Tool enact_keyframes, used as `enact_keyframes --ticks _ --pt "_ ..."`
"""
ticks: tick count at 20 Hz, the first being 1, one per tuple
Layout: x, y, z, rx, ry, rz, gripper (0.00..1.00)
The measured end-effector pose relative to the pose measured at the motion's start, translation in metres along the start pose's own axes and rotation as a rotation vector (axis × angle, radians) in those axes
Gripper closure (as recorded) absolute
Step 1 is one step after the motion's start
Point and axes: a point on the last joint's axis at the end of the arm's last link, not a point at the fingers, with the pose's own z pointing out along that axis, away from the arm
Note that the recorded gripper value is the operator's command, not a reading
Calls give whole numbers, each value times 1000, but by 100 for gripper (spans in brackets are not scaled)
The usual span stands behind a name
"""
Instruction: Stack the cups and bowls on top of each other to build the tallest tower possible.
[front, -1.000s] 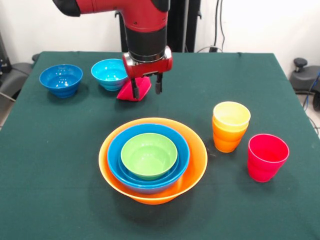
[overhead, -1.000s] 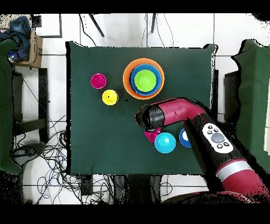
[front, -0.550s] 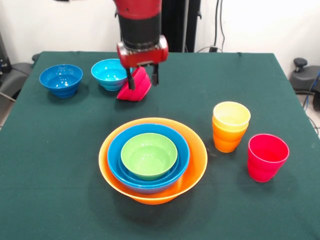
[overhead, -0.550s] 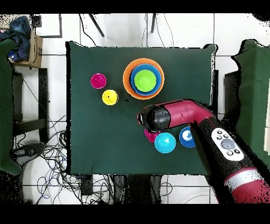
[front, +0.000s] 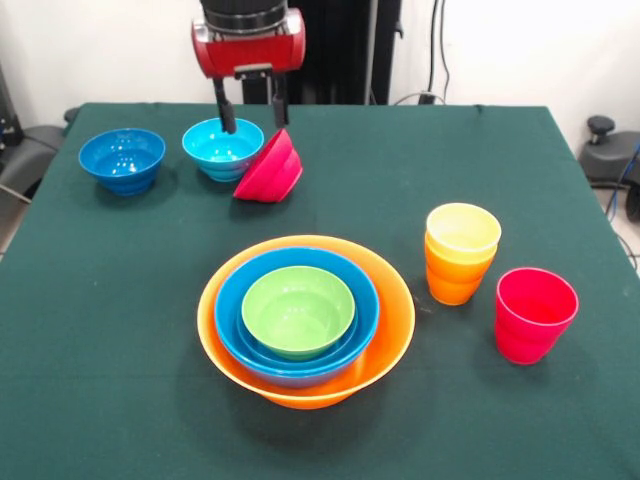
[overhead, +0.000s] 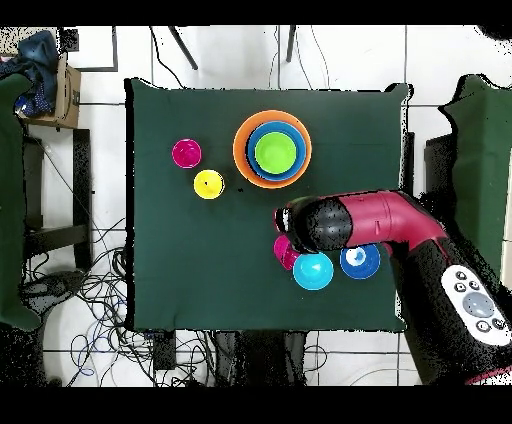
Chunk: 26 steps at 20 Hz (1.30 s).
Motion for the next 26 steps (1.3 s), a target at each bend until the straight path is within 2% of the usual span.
enact_keyframes --ticks 9,21,26 --pt "-1 2 -11 18 -5 -12 0" --pt "32 26 -5 9 54 -58 0" --pt "42 34 4 26 72 -111 0"
